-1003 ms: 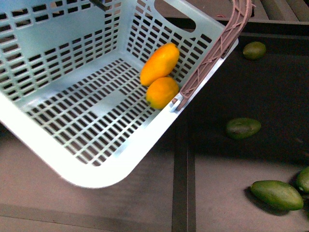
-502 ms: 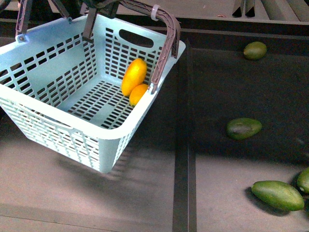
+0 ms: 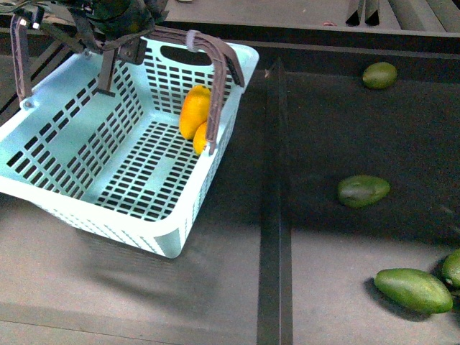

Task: Pick lemon and mango into basket

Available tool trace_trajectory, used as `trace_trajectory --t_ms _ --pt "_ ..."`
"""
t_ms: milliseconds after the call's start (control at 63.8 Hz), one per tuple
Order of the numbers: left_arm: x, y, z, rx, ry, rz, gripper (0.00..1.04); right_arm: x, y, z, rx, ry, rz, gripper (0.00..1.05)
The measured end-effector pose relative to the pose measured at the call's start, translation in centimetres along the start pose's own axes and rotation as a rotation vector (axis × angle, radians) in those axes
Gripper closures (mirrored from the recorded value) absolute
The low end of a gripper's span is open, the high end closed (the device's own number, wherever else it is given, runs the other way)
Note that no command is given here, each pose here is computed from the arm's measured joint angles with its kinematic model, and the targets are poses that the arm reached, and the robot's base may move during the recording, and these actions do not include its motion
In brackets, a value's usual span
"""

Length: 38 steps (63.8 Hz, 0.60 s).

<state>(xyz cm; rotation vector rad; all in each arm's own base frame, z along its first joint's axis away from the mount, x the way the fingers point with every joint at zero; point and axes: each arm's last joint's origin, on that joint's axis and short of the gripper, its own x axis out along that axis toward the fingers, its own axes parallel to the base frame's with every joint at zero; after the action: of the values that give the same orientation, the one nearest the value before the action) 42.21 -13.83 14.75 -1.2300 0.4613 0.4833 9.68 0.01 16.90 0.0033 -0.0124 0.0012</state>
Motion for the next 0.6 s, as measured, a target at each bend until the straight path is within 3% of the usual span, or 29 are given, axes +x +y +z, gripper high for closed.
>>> trace_trajectory --t_ms 157,266,361,455,596 --pt "-3.5 0.4 1.6 -0.006 -0.044 -0.006 0.29 0.0 0.0 0.0 0.0 0.0 0.0 0.09" --pt "-6.8 1.7 3.0 0.023 -0.108 0.057 0.06 0.0 0.0 0.0 0.0 0.0 0.0 0.09" --pt "-9.7 2.5 3.5 0.065 -0.155 0.103 0.07 0.0 0.0 0.0 0.0 0.0 0.0 0.09" --pt "-12.0 2.2 3.4 0.07 -0.155 0.066 0.07 0.0 0.0 0.0 0.0 0.0 0.0 0.09" --pt "-12.1 2.3 3.4 0.115 -0.126 0.026 0.09 0.0 0.0 0.0 0.0 0.0 0.0 0.09"
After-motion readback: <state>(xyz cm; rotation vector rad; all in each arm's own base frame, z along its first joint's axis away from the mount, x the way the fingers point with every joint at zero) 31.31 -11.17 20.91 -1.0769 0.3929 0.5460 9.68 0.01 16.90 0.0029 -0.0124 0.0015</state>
